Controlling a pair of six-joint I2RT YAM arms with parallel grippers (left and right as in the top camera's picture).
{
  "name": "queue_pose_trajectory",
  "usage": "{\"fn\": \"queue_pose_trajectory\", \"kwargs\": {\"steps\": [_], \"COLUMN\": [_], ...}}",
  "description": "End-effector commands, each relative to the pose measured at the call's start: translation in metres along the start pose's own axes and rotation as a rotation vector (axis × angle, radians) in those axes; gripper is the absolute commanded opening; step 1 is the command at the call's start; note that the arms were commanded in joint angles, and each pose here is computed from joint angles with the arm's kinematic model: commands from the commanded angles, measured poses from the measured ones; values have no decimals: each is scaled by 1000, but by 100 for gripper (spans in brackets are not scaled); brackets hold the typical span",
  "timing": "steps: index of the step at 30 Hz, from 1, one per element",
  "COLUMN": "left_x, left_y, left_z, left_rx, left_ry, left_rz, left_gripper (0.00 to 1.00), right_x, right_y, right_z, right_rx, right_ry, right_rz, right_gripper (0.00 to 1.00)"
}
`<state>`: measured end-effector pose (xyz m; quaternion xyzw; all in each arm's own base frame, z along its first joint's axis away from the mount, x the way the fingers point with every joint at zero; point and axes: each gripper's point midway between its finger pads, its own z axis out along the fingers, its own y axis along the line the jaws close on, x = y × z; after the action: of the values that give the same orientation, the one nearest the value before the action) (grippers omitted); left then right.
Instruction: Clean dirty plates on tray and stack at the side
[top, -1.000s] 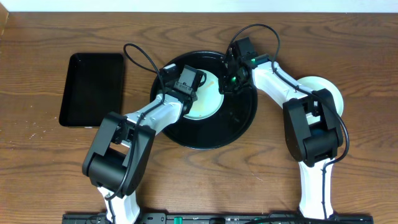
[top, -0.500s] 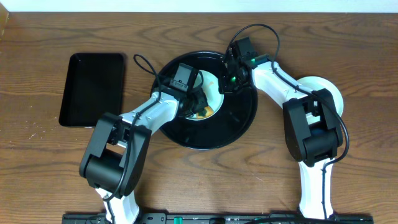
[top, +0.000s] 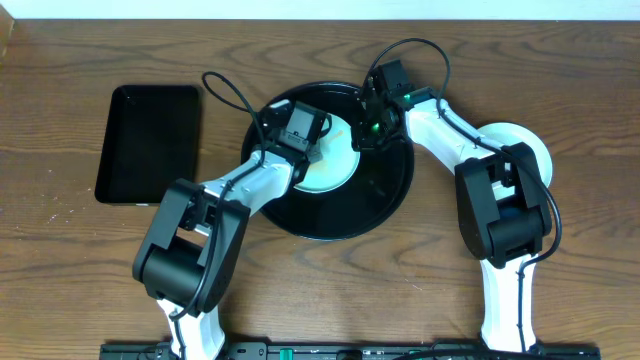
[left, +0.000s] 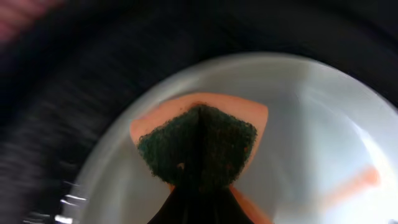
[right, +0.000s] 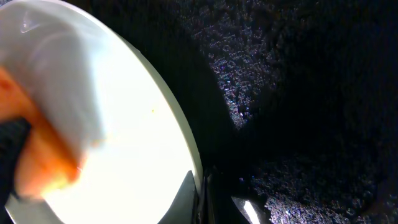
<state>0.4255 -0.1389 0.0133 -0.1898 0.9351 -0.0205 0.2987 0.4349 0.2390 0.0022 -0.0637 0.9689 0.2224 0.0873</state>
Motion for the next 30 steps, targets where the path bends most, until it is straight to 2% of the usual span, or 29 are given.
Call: {"fn": "queue_pose_trajectory", "kwargs": {"steps": [1, 6, 11, 14, 17, 21, 27, 30], "left_x": [7, 62, 124, 133, 123, 90, 25, 6], "left_y": [41, 31, -14, -33, -37, -36, -10, 8], "left_z": [9, 3, -30, -45, -38, -15, 10, 12], "left_rx": [-178, -65, 235, 356, 364, 306, 96, -17], "left_ry": [-13, 266, 641, 731, 671, 468, 111, 6], "left_rz": [81, 99, 39, 14, 23, 43, 44, 50], "left_gripper": [8, 8, 8, 8, 8, 8, 9, 8], "right_x": [31, 31, 32, 32, 32, 32, 32, 32], "right_y": [-25, -25, -25, -25, -24, -24, -24, -24], "right_z": [32, 32, 32, 32, 33, 33, 33, 33], "right_rx": [73, 73, 73, 73, 73, 74, 77, 77], "right_ry": [102, 102, 102, 103, 102, 104, 104, 103], "right_rz": [44, 43, 43, 43, 42, 39, 38, 38], "right_gripper": [1, 1, 1, 1, 1, 1, 1, 1]}}
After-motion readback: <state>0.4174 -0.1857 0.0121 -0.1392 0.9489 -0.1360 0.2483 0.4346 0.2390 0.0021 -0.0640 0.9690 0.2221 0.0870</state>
